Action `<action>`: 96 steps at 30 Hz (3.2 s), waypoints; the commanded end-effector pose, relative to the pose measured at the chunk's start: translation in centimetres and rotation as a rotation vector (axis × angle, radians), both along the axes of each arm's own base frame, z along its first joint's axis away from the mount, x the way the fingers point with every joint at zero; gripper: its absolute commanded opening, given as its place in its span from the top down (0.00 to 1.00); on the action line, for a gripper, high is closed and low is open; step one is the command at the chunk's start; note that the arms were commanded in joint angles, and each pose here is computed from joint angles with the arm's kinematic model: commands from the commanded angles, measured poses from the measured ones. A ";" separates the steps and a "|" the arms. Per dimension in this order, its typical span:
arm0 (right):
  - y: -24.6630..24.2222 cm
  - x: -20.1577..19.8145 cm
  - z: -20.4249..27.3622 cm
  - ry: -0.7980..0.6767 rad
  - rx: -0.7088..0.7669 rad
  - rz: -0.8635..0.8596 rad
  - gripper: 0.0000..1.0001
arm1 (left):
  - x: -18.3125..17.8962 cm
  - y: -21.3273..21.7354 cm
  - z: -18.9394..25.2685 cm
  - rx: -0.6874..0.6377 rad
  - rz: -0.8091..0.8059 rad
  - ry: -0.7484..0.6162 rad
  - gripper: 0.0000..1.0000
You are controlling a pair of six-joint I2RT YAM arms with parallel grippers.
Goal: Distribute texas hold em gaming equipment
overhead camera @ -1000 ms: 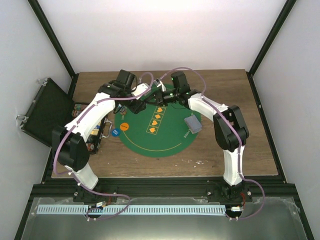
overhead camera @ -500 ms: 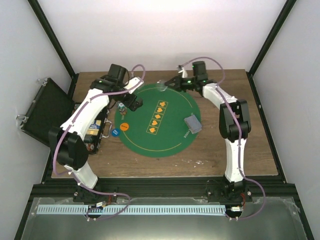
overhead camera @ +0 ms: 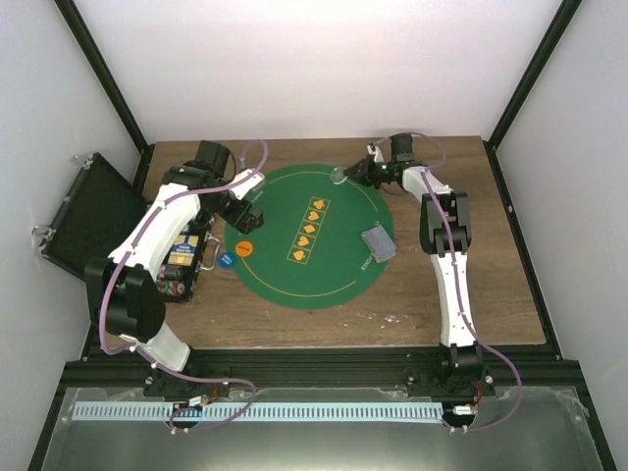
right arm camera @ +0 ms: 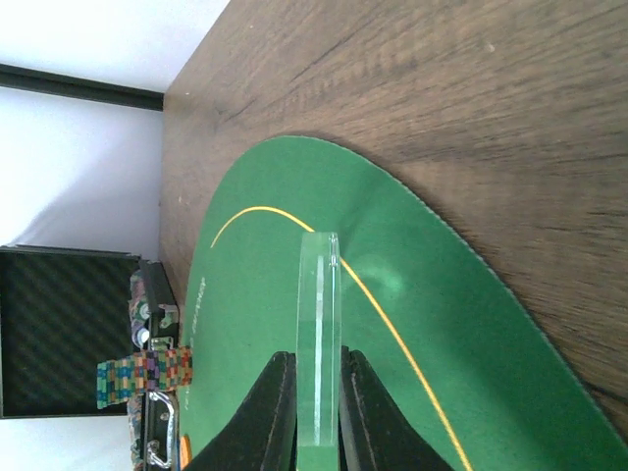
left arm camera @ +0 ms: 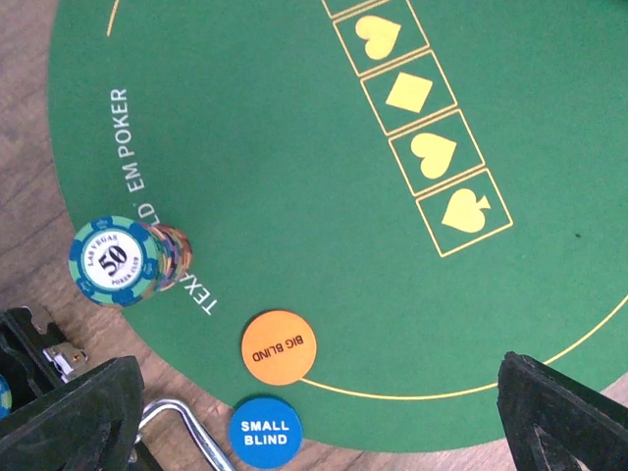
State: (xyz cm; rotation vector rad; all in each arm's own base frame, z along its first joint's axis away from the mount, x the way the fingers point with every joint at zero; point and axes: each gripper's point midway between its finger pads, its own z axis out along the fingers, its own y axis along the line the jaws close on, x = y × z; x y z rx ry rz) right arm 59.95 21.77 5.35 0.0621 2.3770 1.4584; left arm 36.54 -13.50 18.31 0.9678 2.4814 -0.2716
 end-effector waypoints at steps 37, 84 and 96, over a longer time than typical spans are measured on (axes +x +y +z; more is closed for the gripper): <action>-4.5 -9.8 17.4 -0.453 -0.536 -0.044 0.23 | -4.2 5.0 -12.8 0.182 -0.029 0.276 0.19; -5.4 -12.7 15.1 -0.396 -0.591 -0.005 0.22 | -6.9 7.4 -17.6 0.213 -0.328 0.292 0.59; -5.3 -12.6 15.7 -0.409 -0.586 -0.006 0.21 | -8.6 6.8 -16.3 0.162 -0.306 0.279 0.68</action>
